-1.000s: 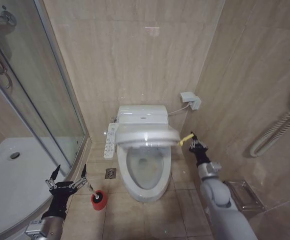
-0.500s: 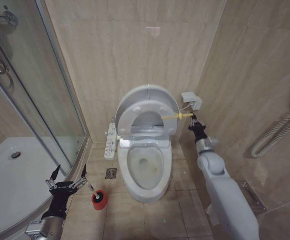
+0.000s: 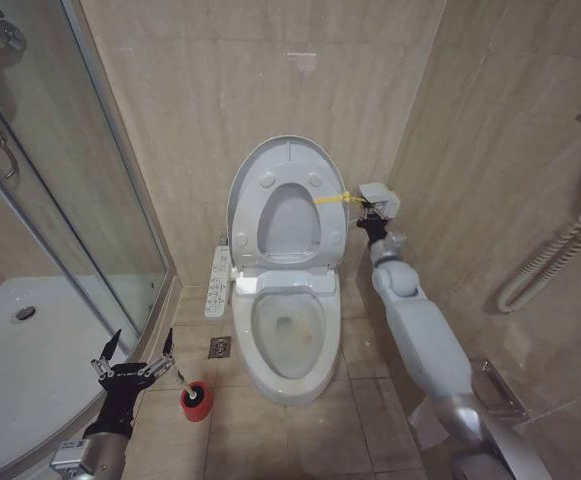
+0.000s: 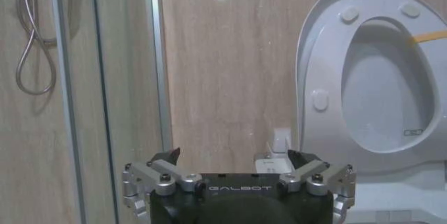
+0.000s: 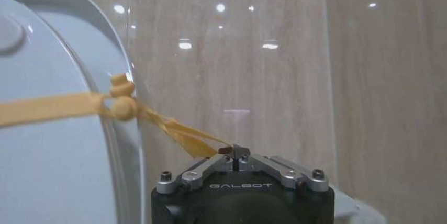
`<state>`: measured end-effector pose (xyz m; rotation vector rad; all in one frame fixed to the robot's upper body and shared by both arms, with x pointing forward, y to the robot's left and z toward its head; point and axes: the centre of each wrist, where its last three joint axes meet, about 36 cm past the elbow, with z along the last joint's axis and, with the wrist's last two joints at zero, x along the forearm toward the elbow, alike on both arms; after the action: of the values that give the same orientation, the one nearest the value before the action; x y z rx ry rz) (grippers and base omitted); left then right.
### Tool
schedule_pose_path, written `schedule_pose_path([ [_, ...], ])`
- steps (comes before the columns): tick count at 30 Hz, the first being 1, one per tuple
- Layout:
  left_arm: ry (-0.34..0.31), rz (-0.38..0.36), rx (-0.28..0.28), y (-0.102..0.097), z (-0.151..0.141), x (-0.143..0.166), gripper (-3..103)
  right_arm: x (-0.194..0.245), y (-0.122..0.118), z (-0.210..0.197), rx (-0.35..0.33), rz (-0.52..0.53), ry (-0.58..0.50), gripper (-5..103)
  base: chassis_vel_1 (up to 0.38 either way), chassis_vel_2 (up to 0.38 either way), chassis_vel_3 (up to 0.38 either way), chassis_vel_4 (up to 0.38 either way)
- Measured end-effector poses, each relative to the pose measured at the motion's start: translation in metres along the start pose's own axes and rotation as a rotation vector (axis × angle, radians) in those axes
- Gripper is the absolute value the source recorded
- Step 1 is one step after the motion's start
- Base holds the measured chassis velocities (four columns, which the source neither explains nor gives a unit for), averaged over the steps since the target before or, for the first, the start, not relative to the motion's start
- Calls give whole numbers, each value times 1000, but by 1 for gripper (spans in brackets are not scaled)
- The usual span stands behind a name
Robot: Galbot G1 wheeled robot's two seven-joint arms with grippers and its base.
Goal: Open the toilet lid, clean the toilet bowl with a toilet brush, close the toilet lid, and flush.
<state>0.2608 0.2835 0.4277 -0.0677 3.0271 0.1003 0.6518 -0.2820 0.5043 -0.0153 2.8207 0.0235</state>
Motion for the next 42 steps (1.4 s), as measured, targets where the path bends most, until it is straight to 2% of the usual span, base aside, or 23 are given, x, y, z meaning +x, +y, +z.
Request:
schedule_pose_path([
  [6, 0, 0, 0, 0, 0, 0, 100, -27, 6, -11, 12, -8, -9, 0, 0, 0, 0, 0],
  [21, 0, 0, 0, 0, 0, 0, 100, -58, 2, -25, 57, -14, -16, 0, 0, 0, 0, 0],
  [30, 0, 0, 0, 0, 0, 0, 100, -76, 10, -33, 71, -5, -18, 0, 0, 0, 0, 0],
  [36, 0, 0, 0, 0, 0, 0, 100, -76, 18, -36, 72, -8, -27, 0, 0, 0, 0, 0],
  [42, 0, 0, 0, 0, 0, 0, 100, -63, 16, -37, 89, 0, -29, 0, 0, 0, 0, 0],
])
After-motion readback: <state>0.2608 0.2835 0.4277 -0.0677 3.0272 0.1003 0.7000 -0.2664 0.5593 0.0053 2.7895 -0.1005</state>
